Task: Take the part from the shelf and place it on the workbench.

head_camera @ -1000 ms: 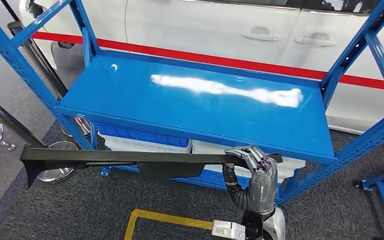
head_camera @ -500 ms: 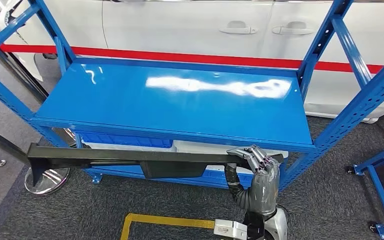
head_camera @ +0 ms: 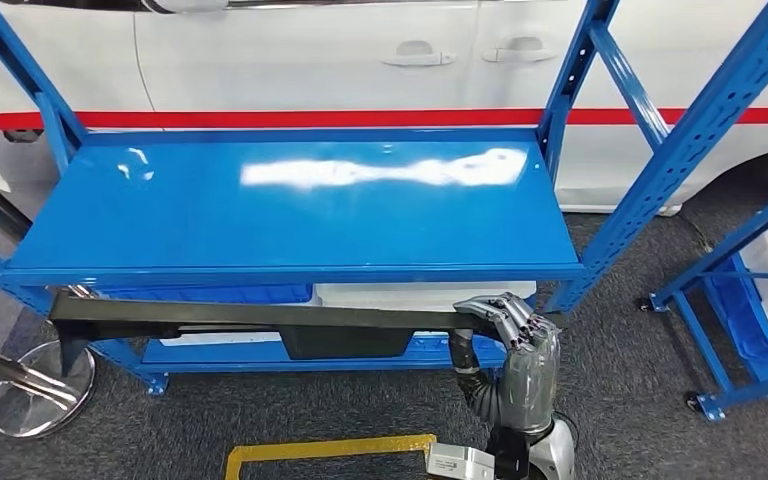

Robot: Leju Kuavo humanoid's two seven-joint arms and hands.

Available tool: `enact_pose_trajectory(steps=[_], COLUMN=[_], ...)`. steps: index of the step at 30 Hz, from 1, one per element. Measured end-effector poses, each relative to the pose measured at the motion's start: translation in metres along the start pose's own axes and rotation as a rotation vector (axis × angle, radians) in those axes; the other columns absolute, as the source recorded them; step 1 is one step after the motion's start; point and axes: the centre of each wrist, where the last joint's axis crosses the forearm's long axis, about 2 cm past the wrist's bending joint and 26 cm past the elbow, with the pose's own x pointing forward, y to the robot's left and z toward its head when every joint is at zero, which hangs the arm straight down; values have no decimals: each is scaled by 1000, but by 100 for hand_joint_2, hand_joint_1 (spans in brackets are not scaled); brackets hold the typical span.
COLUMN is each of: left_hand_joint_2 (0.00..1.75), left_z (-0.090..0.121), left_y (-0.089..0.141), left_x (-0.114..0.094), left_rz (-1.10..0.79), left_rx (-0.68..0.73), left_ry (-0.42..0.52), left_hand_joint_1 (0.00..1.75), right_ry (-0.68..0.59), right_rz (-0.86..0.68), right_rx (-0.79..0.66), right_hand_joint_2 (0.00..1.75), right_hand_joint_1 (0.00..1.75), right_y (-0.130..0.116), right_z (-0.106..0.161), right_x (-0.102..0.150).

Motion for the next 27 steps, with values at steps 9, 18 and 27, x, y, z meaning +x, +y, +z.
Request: enact_pose_trajectory(steps=[9,18,27], left_hand_joint_2=[175,175,175], left_z=[0,0,-1], left_y=[-1,0,2], left_x=[1,1,3], left_rz=[0,0,4], left_rx=[0,2,8], left_ry=[-4,-10,-15], left_hand_joint_1=[0,0,0], right_ry=[-1,-2,-3], right_rz=[2,4,4], right_rx=[1,-3,-6], right_hand_joint_2=[175,175,175], right_hand_joint_1=[175,175,175], right_y=[0,-1,-1], right_z=[0,-1,-2], right_x=[-1,-2,-2])
